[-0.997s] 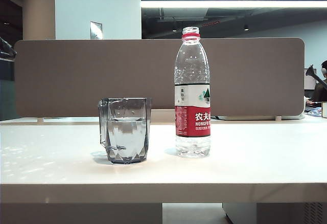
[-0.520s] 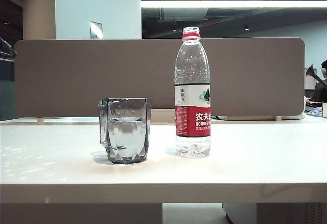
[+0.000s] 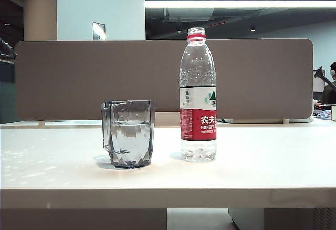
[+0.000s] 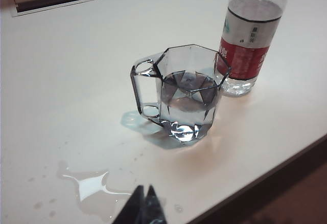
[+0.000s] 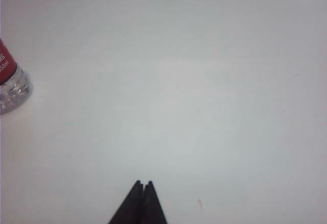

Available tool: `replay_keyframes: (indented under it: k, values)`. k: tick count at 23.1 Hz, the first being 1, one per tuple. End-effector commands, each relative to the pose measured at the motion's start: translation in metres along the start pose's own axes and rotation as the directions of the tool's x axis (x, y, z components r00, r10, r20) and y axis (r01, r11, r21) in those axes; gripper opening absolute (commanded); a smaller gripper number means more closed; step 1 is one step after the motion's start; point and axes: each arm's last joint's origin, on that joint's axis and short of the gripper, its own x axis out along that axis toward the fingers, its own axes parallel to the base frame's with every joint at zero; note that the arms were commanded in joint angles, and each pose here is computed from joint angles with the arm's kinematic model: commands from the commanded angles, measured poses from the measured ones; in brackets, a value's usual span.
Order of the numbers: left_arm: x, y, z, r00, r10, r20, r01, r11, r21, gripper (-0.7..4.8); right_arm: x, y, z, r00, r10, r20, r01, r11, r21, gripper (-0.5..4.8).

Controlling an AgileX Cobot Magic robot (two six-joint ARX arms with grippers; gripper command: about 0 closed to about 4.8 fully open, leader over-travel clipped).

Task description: Pick up the mineral water bottle on the table and pour water into the mug until it's half full.

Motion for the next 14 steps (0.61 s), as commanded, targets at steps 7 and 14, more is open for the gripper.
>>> replay_keyframes:
  k: [7, 14]
  values:
    - [-0.0003, 0.0000, 0.0017, 1.000, -0.003, 0.015, 0.003, 1.000, 0.000, -0.05, -0.0022, -0.0002, 0.0018, 0.999, -0.002, 0.052, 0.006, 0.998, -0.062, -0.05]
    - [-0.0003, 0.0000, 0.0016, 1.000, -0.003, 0.014, 0.003, 1.000, 0.000, -0.05, -0.0061, -0.0012, 0.0059, 0.993, -0.004, 0.116, 0.011, 0.998, -0.054, -0.05]
